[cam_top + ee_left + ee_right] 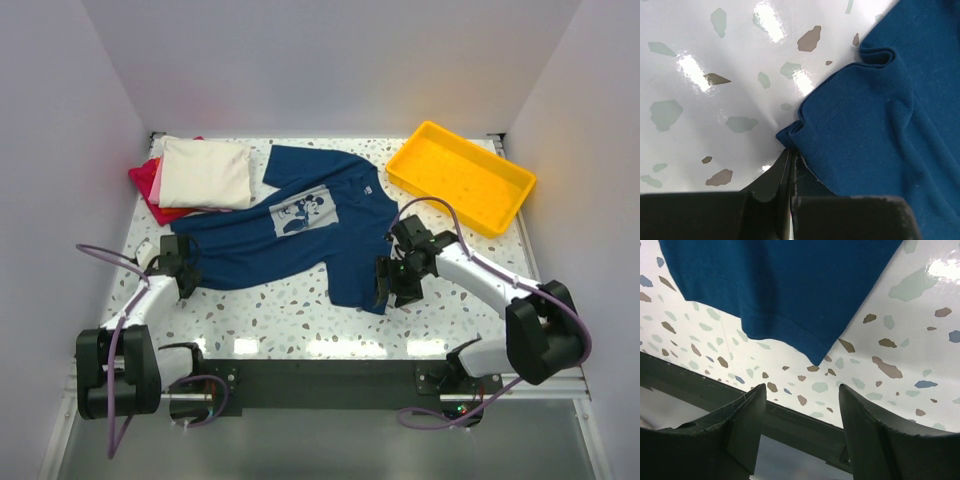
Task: Fold and stack the t-shirts
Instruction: Fold the tshirt
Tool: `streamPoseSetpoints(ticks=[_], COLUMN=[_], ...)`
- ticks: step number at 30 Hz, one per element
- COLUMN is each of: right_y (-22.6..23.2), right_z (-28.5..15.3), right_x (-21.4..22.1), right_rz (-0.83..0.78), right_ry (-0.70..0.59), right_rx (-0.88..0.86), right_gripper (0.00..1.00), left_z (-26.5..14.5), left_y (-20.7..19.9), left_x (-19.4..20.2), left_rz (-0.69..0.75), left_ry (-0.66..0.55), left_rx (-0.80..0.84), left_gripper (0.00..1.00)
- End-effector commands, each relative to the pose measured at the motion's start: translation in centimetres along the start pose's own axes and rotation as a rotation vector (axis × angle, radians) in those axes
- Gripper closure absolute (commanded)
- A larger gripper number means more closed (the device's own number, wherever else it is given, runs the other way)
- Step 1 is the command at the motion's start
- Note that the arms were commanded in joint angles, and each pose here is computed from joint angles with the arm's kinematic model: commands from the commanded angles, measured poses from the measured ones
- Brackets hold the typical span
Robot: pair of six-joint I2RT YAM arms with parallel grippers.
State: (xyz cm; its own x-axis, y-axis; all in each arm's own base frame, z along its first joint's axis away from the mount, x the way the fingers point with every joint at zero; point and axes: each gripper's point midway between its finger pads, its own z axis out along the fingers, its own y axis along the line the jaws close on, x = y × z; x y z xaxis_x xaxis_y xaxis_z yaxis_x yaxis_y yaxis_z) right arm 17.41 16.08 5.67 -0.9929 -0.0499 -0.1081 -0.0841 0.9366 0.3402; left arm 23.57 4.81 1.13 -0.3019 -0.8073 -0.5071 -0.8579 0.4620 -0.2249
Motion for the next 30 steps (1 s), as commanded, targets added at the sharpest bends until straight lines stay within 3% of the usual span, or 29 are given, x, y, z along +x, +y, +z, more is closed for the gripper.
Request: streamPoseSetpoints(ticks=[1,10,19,30], right_y=[-0.3,-0.8,-1.5,-1.8], right_z=[0.7,3.7,5.2,5.8], right_x=[-0.4,0.2,0.1,-0.7], right_rz=[0.029,0.032,0.027,0.02], right_ry=[-0.022,0.012,0.021,0.005], right_rx=[0.016,0.012,0.049,0.078], right_gripper=[0.37,0.43,0.55,0.76], left_z=[0.2,0.2,-0.1,-0.2], left_y=[2.5,2.6,3.0,3.4], left_x=[2.9,2.8,2.8,2.8], left_rz=[0.051,0.061,0.065,0.073], left_ry=[0.107,0.111,0.113,0.11], left_rx=[-0.056,-0.064,-0.069,-0.072], left_gripper=[1.0,1.0,1.0,1.0])
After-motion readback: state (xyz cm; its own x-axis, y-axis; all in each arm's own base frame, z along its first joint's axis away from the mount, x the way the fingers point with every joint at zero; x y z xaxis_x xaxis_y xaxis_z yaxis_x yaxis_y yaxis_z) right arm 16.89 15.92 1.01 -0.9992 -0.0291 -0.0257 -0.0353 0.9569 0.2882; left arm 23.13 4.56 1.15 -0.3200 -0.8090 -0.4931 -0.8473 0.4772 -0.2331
